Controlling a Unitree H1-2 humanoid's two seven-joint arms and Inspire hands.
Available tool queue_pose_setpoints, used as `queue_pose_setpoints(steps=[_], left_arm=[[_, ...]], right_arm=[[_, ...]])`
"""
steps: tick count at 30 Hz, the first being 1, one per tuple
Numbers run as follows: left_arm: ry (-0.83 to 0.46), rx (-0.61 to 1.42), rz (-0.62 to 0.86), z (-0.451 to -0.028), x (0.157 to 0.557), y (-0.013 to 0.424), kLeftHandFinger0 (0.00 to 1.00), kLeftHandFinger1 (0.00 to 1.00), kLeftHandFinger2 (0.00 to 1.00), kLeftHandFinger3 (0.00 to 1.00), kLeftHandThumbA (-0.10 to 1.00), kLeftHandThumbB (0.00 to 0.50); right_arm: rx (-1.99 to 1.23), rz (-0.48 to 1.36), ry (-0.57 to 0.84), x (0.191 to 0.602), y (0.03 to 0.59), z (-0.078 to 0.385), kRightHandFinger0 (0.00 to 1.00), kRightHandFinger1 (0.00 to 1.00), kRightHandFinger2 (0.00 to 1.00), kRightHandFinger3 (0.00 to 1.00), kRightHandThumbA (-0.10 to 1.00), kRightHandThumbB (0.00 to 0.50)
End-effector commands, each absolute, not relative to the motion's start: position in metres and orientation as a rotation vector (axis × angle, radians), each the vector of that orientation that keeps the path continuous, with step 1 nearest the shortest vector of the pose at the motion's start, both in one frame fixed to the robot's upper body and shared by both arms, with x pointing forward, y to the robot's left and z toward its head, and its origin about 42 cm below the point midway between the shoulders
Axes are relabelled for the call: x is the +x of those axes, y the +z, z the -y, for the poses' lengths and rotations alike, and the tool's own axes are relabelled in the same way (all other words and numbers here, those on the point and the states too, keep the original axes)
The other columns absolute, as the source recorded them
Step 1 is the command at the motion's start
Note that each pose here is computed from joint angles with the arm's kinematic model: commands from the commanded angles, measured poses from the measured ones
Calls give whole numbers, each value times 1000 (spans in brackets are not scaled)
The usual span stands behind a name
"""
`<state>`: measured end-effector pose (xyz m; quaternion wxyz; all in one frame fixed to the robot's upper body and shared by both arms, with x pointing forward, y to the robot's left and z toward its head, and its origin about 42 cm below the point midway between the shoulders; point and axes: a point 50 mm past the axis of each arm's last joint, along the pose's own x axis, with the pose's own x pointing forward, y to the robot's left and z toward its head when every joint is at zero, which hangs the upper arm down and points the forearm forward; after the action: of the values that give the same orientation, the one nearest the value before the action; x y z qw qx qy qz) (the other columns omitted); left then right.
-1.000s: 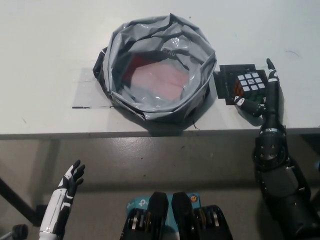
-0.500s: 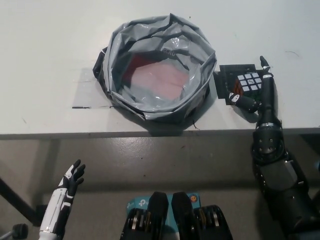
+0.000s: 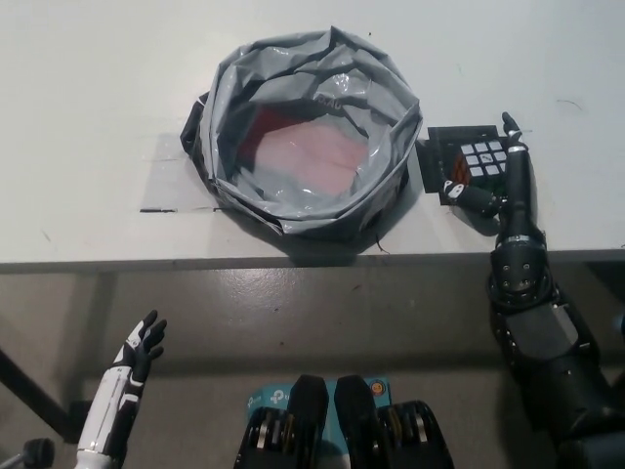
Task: Use the right hand to pick up a rubix's cube and place it into a plastic bag and lift the bag
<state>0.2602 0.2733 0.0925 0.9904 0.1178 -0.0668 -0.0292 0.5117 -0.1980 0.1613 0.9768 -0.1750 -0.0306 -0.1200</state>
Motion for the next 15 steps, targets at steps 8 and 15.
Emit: queue_pose_setpoints(steps=[8,15], left_arm=[[-54,239,196,-276,264,106,1000,1000,1000,1000,1000,272],[-52,252,201,-276,266,108,1000,1000,1000,1000,1000,254]], right_arm=[[-318,73,-252,526,176,198,1000,1000,1000,1000,831,432],[-330,10,-338,530,173,201,863,931,1000,1000,462,332]])
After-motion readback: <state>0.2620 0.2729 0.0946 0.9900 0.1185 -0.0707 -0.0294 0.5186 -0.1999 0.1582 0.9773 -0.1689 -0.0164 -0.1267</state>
